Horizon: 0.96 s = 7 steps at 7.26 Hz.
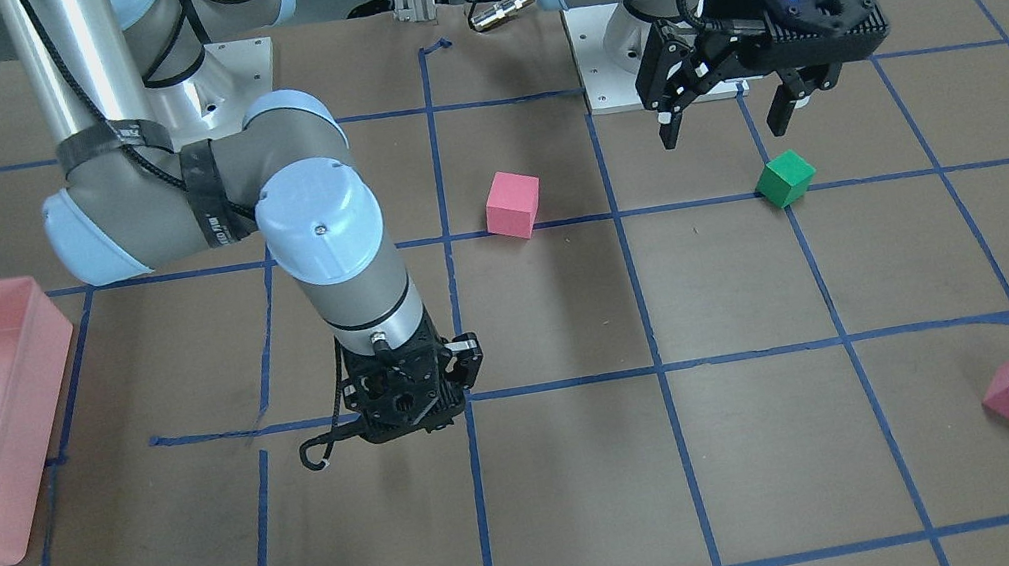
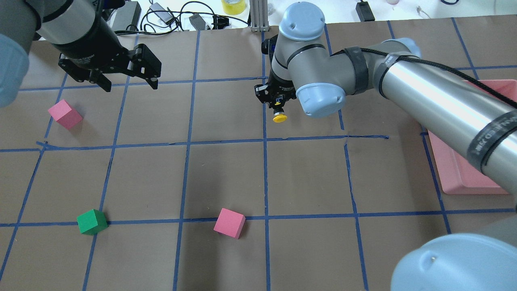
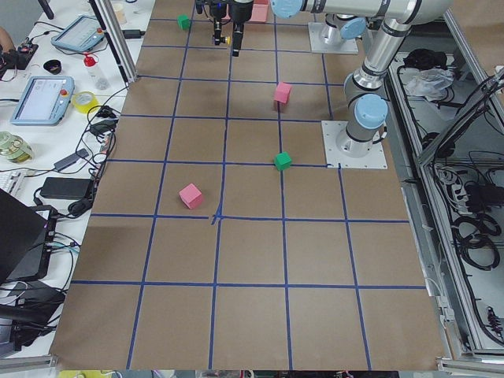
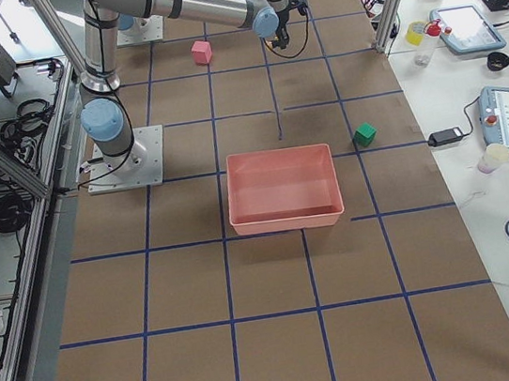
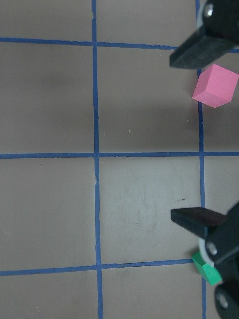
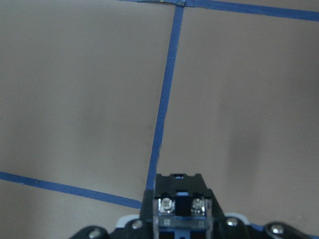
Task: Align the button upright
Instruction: 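Carry the switch to the table center and hold it yellow cap down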
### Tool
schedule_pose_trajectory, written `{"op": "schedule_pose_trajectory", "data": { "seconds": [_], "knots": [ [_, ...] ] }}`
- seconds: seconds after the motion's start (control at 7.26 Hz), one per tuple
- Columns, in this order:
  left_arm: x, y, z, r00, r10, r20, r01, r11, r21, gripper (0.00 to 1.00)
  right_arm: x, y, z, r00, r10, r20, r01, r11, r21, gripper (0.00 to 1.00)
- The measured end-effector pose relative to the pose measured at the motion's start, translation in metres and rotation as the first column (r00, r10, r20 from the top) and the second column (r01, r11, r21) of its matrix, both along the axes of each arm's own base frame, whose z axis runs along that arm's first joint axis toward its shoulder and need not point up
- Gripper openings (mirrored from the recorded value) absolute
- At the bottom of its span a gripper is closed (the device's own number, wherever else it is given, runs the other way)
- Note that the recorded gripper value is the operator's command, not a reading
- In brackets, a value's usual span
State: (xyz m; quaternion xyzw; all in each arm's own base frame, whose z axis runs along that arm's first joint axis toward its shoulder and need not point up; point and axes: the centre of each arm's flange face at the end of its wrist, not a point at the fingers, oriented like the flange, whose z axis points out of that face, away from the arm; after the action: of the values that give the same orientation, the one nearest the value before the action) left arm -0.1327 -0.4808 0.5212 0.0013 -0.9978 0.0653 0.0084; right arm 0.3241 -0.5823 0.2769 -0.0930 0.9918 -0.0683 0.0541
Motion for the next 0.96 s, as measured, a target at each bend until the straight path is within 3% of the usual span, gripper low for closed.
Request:
{"op": "schedule_pose_trajectory", "data": {
  "seconds": [0.28,0.96],
  "knots": [
    [0.001,0.0,0.0,1.0,0.002,0.001,-0.002,1.0,0.0,1.0,0.028,0.008,-0.028,0.999,0.025,-0.048,-0.024,1.0,0.003,0.0],
    [0.003,-0.001,-0.001,1.0,0.008,0.0,-0.008,1.0,0.0,1.0,0.056,0.021,-0.064,0.996,-0.074,-0.058,0.077,0.996,0.052,0.0]
  ]
}}
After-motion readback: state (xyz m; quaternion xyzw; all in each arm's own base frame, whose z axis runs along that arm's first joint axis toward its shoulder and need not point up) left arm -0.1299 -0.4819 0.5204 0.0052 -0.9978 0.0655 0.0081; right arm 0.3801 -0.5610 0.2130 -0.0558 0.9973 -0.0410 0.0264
